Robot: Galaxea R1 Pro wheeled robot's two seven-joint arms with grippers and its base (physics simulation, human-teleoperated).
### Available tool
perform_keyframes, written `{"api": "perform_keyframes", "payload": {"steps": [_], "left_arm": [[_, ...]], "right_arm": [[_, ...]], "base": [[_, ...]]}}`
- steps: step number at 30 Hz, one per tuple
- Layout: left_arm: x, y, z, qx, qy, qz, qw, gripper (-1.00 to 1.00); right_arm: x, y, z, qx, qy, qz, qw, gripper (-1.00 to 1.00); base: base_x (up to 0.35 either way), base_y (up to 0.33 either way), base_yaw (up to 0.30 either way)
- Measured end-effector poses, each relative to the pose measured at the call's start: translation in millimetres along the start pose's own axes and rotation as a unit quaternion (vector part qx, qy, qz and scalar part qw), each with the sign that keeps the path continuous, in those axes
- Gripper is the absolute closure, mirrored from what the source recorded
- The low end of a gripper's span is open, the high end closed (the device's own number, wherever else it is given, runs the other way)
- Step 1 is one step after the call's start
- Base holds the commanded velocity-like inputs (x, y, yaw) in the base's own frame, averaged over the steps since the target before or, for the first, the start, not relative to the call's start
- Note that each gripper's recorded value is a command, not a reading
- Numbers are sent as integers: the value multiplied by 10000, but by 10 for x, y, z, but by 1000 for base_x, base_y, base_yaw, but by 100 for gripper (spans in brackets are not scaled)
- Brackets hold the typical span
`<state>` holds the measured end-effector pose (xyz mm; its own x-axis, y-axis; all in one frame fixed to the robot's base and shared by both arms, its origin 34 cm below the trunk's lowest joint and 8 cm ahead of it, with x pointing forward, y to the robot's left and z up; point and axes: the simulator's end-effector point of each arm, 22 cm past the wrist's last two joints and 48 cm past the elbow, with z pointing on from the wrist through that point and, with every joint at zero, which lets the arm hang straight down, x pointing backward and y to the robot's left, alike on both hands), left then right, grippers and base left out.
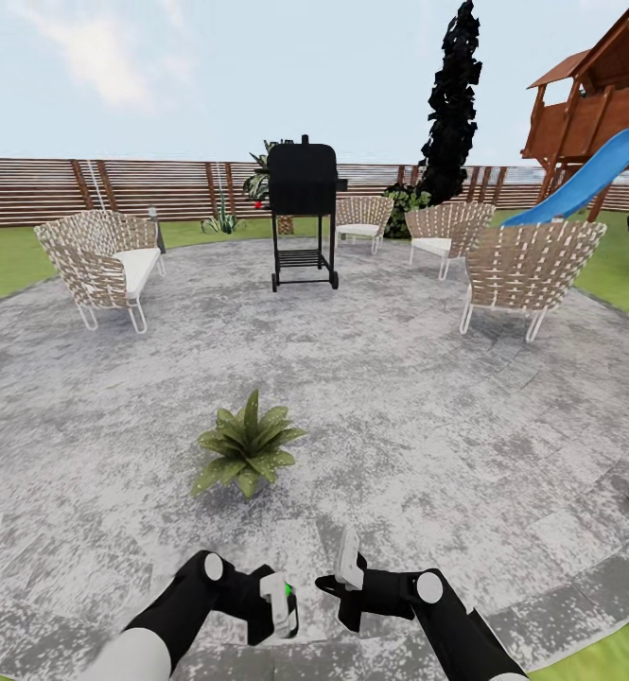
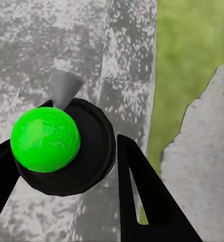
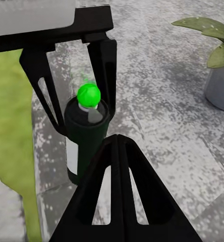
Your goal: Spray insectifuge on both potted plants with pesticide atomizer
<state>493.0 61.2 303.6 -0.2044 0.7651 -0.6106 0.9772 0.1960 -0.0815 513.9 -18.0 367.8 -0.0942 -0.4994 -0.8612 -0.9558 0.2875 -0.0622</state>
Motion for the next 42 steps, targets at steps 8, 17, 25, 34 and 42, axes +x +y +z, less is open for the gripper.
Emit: {"api": "perform_keyframes", "payload": {"steps": [8,17,25,34,42], "left_arm": [[-116,-27,40,29,-85,24,10000,100],[-203,-24,57,33,-153,44,9999,100],[-351,-28,63,34,-414,211,9989,100],[-401,-37,67,44,-514,180,9985,100],[-487,-101,120,112,-581,181,9981,100]], "right_arm": [[0,-1,-1,2,-1,-2,10000,100],[1,-4,-3,6,-2,-2,10000,100],[8,-8,-8,11,4,-3,10000,100],[10,-8,-8,11,10,-7,10000,100],[10,-7,-8,9,10,-7,10000,100]], "base": [[0,0,0],[0,0,0],[0,0,0],[0,0,0],[0,0,0]]}}
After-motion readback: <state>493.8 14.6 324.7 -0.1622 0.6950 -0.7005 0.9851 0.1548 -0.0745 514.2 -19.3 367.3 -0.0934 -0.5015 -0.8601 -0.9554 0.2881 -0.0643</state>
